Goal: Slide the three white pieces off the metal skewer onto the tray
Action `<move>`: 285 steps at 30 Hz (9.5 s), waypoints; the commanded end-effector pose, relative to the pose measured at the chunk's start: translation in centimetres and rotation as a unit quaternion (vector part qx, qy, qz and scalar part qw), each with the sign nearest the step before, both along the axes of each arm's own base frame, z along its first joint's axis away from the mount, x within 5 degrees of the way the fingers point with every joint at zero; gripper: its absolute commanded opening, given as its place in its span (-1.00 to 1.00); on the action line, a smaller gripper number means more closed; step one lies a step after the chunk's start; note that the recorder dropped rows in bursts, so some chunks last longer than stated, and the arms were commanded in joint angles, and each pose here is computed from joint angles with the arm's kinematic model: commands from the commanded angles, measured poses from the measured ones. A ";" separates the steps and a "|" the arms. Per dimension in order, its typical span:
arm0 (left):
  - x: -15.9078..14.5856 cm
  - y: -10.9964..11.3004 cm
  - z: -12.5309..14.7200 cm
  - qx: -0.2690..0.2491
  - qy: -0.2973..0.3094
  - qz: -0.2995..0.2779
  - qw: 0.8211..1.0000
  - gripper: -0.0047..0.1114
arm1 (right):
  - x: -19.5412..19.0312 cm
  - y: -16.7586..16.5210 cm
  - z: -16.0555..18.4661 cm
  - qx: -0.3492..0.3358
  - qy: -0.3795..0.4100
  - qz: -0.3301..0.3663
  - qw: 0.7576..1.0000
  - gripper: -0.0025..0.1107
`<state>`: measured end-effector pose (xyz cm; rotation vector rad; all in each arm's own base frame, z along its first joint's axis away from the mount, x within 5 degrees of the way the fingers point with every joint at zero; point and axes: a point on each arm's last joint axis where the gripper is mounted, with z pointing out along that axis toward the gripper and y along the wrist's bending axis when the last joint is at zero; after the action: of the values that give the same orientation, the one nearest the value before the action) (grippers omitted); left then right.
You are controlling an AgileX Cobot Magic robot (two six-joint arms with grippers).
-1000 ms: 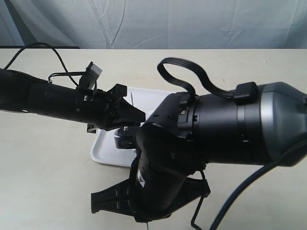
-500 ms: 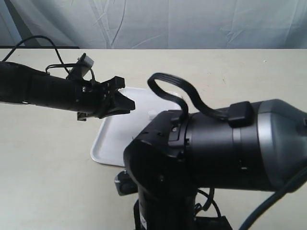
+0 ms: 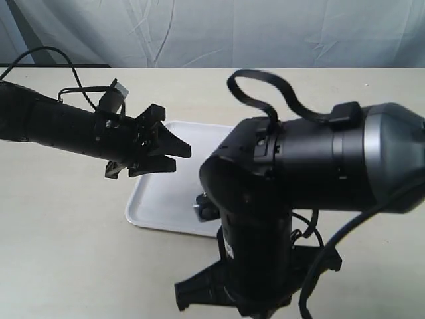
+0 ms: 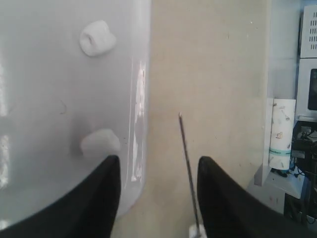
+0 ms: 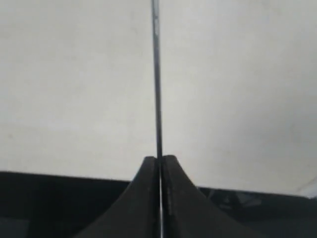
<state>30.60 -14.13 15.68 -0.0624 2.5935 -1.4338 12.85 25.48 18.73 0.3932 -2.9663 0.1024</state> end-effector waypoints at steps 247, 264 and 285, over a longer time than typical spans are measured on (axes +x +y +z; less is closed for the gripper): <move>-21.3 12.9 10.4 0.308 -0.433 0.284 0.798 -0.92 | -9.8 -22.7 27.0 0.398 -0.568 0.173 0.699 -0.97; -23.0 12.9 10.9 0.291 -0.455 0.292 0.789 -0.92 | -7.7 -28.5 22.5 0.120 -0.728 0.073 0.671 -0.97; -27.2 13.9 12.1 0.340 -0.582 0.300 0.675 -0.92 | -8.3 -26.8 21.7 0.192 -0.685 0.135 0.690 -0.97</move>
<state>4.49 -0.39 27.89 0.0716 1.5920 -0.0604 4.62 -1.21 40.47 1.3063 -4.3566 -0.4137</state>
